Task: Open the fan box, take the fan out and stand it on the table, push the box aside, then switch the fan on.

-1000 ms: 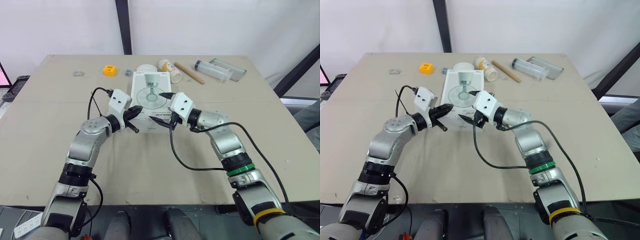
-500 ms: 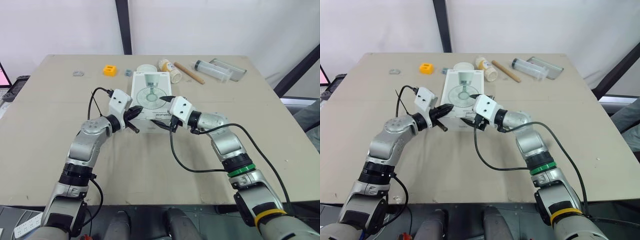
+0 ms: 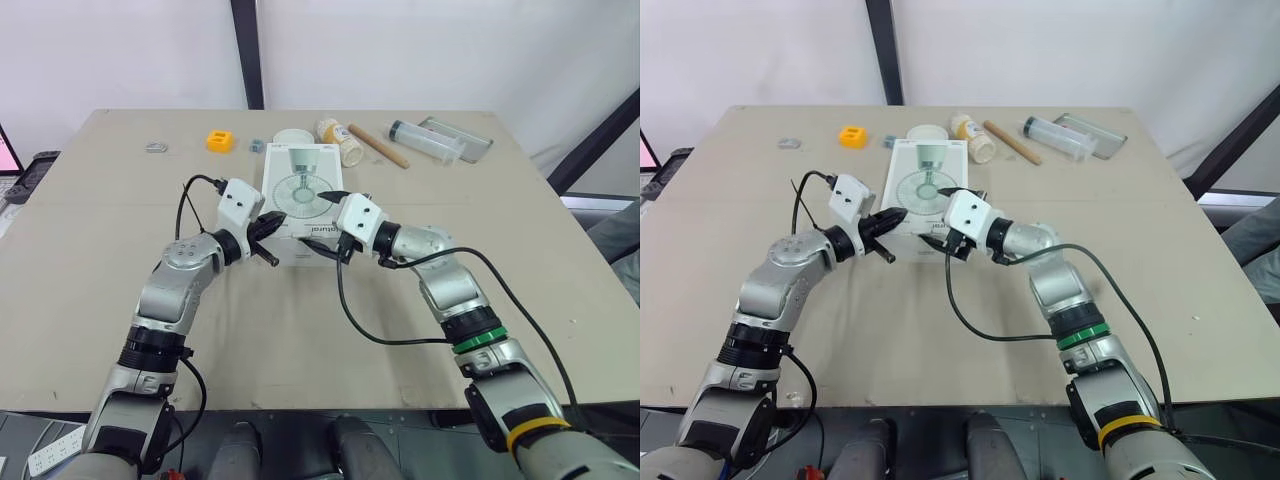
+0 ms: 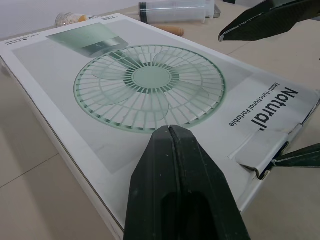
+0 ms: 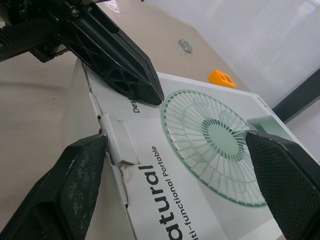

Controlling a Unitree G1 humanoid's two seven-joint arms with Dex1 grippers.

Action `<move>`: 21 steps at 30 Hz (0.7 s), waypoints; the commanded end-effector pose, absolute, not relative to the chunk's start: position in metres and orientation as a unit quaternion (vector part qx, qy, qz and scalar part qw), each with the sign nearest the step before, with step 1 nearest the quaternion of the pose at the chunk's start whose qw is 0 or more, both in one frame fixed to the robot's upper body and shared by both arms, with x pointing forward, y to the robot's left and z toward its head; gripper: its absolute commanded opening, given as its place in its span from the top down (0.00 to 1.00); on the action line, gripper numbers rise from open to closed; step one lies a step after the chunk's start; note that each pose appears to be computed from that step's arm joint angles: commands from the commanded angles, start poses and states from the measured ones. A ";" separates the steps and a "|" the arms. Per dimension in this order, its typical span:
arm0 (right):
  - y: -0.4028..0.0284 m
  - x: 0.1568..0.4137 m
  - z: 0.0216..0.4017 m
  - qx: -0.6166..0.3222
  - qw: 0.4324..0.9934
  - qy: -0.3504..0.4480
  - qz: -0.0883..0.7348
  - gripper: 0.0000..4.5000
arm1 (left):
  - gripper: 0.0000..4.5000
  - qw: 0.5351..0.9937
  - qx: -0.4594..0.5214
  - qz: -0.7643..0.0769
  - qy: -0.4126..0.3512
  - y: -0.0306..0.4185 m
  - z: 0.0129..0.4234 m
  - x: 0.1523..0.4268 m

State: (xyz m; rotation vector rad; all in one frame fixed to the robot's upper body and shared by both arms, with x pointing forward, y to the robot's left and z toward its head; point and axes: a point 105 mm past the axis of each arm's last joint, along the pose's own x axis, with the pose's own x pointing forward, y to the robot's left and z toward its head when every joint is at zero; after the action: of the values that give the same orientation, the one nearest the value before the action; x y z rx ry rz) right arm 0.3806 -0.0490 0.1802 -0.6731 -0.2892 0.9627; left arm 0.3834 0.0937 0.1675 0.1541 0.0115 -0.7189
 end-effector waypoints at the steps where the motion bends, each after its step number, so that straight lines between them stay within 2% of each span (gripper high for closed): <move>1: -0.054 0.385 0.212 -0.313 0.831 -0.186 0.421 0.00 | 1.00 0.931 0.077 -0.354 0.038 0.093 0.149 0.383; 15: -0.064 0.393 0.240 -0.321 0.838 -0.239 0.371 0.00 | 1.00 0.931 0.074 -0.356 0.041 0.092 0.146 0.381; 21: -0.064 0.391 0.231 -0.278 0.849 -0.213 0.396 0.00 | 1.00 0.932 0.066 -0.354 0.043 0.092 0.145 0.381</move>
State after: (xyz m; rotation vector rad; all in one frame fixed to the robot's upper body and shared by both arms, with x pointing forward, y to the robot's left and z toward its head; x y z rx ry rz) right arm 0.3954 -0.0612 0.2206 -0.6720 -0.4314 0.8217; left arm 0.3829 0.0919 0.1666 0.1500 0.0066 -0.7236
